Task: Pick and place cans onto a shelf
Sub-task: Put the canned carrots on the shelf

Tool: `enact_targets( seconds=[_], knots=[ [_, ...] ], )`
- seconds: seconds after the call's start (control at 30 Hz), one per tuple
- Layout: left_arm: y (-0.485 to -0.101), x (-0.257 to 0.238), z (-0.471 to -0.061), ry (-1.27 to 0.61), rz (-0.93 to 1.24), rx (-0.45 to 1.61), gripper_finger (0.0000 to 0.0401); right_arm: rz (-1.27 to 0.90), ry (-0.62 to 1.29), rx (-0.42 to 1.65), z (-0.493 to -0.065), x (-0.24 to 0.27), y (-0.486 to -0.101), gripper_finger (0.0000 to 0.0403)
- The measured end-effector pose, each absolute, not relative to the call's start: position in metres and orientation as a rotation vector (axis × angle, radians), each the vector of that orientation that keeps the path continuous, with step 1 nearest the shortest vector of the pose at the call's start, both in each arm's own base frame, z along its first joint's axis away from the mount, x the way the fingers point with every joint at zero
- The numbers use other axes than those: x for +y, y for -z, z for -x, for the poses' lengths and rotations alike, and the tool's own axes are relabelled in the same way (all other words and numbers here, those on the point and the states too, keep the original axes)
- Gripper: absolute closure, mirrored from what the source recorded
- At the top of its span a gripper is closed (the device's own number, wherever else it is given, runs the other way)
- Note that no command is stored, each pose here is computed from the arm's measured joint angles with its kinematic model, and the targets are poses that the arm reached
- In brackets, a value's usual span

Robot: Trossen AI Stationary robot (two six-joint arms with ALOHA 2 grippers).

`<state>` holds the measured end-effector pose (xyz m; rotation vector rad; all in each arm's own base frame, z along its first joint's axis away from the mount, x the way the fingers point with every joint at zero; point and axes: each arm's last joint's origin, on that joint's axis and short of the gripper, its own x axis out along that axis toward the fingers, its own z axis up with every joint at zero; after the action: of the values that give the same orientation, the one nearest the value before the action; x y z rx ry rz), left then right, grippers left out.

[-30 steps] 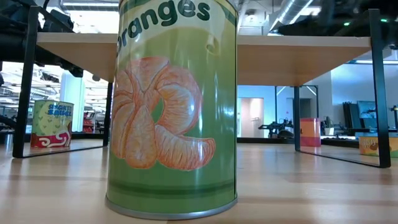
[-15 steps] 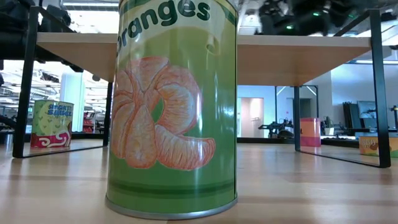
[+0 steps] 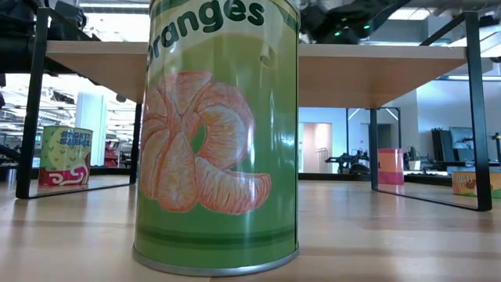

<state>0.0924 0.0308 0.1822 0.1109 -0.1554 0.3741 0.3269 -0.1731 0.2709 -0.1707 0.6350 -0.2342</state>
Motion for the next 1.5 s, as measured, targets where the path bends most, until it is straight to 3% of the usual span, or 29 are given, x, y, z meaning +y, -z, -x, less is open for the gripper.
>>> enact_targets(
  seconds=[0.17, 0.43, 0.77, 0.97, 1.3, 1.5],
  knots=[
    [-0.183, 0.031, -0.092, -0.376, -0.116, -0.157, 0.0401, 0.257, 0.155, 0.778, -0.348, -0.187, -0.261, 0.0343],
    [-0.182, 0.031, -0.092, -0.376, -0.104, -0.157, 0.0401, 0.358, 0.086, 0.840, -0.373, -0.201, -0.253, 0.0290],
    [-0.179, 0.031, -0.093, -0.370, -0.070, -0.129, 0.0401, 0.422, 0.085, 1.001, -0.379, -0.219, -0.223, 0.0230],
    [-0.177, 0.031, -0.093, -0.369, -0.062, -0.111, 0.0401, 0.444, 0.080, 1.016, -0.379, -0.223, -0.219, 0.0240],
    [-0.176, 0.031, -0.093, -0.368, -0.055, -0.097, 0.0401, 0.486, 0.066, 1.026, -0.379, -0.223, -0.219, 0.0304],
    [-0.176, 0.031, -0.093, -0.368, -0.054, -0.095, 0.0401, 0.488, 0.064, 1.025, -0.379, -0.223, -0.219, 0.0307]
  ],
)
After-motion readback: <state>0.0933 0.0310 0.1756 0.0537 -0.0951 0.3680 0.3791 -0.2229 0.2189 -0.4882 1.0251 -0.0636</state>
